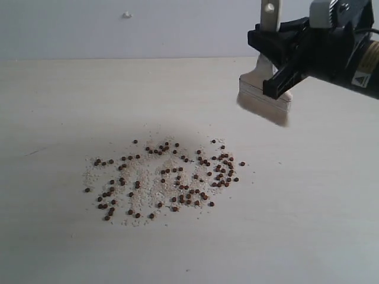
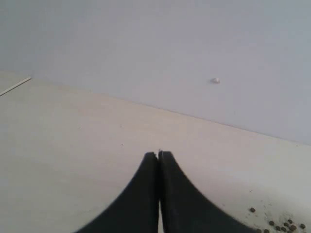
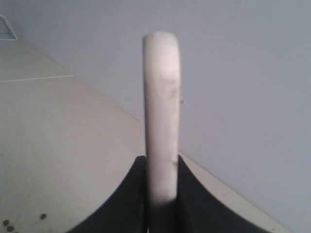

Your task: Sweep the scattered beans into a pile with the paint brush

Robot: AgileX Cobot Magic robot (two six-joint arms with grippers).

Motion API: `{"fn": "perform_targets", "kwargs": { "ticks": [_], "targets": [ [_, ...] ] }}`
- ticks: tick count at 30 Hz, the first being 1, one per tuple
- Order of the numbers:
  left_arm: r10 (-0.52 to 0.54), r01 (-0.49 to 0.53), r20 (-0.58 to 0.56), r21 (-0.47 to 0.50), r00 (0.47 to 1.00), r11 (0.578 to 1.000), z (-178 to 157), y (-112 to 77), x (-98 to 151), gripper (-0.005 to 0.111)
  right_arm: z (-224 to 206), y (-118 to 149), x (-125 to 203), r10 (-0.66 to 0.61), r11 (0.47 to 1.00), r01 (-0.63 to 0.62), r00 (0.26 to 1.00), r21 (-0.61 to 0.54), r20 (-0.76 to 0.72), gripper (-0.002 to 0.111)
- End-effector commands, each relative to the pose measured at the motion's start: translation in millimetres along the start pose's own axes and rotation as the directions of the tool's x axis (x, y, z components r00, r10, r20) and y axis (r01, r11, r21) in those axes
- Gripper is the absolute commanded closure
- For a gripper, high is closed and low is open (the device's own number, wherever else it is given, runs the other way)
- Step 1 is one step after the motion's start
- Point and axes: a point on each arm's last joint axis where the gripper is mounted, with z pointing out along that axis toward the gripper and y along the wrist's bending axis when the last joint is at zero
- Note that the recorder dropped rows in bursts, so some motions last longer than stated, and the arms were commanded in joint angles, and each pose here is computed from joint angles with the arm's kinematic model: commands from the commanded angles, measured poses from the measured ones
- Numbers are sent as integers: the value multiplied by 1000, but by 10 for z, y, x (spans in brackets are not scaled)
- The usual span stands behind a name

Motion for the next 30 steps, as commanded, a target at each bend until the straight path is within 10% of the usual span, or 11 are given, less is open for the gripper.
{"fn": "perform_targets", "kwargs": {
  "ticks": [1,6,10,19,30],
  "targets": [
    [-6,6,2,8,1000,1000,-3,-2,9,107,29,170,81,-82,975,88,996,202,-35,108],
    [-6,6,2,8,1000,1000,-3,-2,9,107,56,453,107,-332,872,368,929,322,-163,108],
    [-6,6,2,8,1000,1000,-3,-2,9,107,102,590,156,-280,838,336,941,429,-190,108],
    [-6,6,2,8,1000,1000,-3,-2,9,107,478,711,706,-249,895,347,909,280,-334,108],
    [-4,4,2,8,1000,1000,-3,-2,9,107,579,857,766,55,975,-4,973,222,-223,108]
  ]
}}
